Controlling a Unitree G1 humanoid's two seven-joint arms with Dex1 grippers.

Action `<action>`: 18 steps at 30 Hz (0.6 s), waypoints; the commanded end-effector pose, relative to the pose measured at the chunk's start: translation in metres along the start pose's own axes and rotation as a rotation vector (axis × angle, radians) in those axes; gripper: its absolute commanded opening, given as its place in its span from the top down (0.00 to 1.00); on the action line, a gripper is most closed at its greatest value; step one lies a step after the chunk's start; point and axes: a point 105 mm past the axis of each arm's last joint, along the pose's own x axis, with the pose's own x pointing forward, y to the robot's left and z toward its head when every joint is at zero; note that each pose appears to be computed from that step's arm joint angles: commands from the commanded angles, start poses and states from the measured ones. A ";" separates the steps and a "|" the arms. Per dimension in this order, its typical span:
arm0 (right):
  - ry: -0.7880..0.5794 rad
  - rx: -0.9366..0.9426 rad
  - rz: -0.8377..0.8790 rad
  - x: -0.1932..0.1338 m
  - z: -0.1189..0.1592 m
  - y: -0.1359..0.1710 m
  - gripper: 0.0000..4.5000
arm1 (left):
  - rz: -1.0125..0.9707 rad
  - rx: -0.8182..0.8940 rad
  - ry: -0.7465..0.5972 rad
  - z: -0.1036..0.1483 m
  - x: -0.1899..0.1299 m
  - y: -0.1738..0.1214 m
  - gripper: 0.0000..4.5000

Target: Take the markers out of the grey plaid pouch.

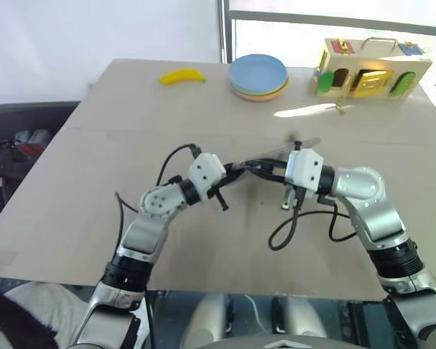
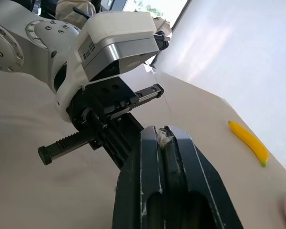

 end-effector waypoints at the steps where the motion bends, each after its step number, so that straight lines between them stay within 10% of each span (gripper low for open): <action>1: -0.025 0.034 -0.081 -0.014 0.009 -0.018 0.99 | 0.010 0.033 -0.037 0.012 -0.003 0.003 1.00; 18: 0.078 0.242 -0.564 -0.122 -0.021 -0.096 0.99 | 0.046 0.019 -0.037 0.011 -0.008 0.005 1.00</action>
